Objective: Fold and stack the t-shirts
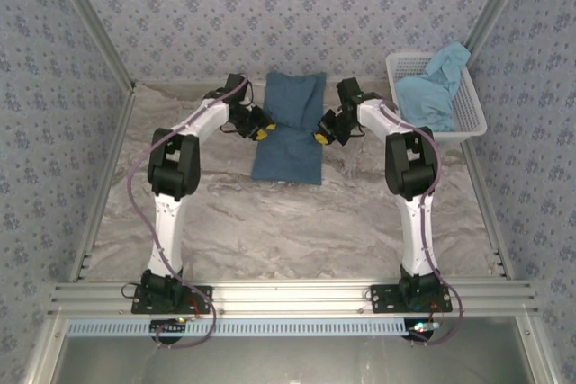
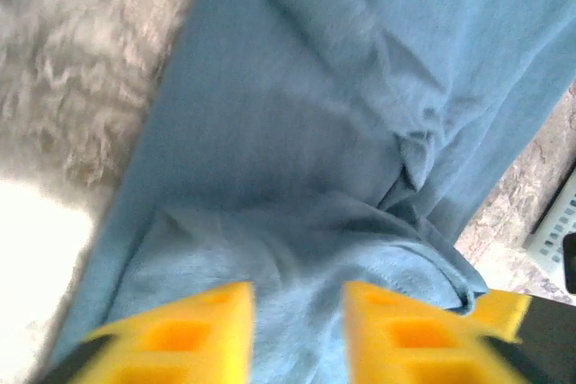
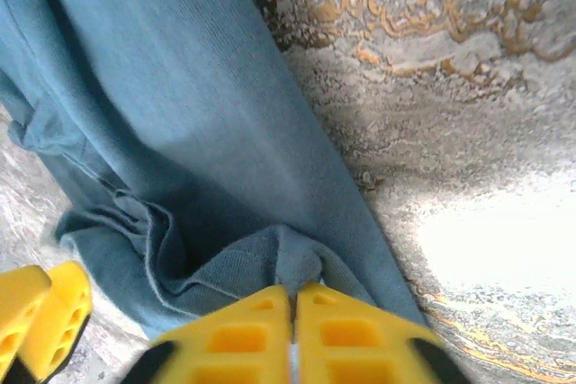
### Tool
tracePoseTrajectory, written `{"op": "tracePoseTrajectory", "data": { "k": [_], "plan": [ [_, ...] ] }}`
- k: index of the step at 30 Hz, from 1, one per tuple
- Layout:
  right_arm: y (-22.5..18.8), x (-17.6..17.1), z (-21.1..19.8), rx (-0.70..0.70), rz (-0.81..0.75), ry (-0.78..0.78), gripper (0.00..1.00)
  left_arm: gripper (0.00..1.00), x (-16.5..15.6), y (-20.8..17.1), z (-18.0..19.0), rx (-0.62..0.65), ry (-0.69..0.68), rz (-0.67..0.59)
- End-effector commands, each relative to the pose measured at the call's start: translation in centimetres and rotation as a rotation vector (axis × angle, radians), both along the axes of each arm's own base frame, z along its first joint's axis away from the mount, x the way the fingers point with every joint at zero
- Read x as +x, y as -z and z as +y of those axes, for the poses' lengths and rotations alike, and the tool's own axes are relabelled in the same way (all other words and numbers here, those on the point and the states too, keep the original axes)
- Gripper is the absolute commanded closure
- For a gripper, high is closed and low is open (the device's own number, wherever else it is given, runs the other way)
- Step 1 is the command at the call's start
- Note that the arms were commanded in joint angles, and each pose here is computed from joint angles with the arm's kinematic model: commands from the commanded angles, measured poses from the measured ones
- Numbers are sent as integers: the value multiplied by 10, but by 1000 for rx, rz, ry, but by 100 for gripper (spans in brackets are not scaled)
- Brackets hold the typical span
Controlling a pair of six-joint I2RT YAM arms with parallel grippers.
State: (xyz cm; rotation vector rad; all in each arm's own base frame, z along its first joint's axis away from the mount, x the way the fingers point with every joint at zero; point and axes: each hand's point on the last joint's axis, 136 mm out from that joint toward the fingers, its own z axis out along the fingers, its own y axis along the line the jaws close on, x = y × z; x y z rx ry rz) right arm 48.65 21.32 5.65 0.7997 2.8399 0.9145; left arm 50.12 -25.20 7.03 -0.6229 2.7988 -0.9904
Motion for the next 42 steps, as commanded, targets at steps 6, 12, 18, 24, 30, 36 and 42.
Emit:
{"op": "tracePoseTrajectory", "data": {
  "k": [6, 12, 18, 24, 30, 36, 42],
  "plan": [
    [-39, 11, -20, -36, -123, -13, 46, 41, -27, -44, 36, 145, -3, -75],
    [-42, -46, -24, -9, -124, 29, 46, 47, -106, -18, 52, 95, -64, 72],
    [-26, -109, 7, 108, -53, 75, 45, 48, -143, 20, 40, -9, -131, 182],
    [2, -127, 30, 157, 18, 104, 44, 46, -136, 38, 29, -39, -152, 202],
    [22, -131, 27, 139, 74, 135, 44, 55, -121, 51, 26, -36, -173, 186],
    [12, -146, 14, 122, 70, 166, 44, 69, -118, 51, 24, -13, -170, 179],
    [11, -161, 4, 90, 83, 159, 44, 88, -121, 54, 26, 2, -163, 182]
  ]
}}
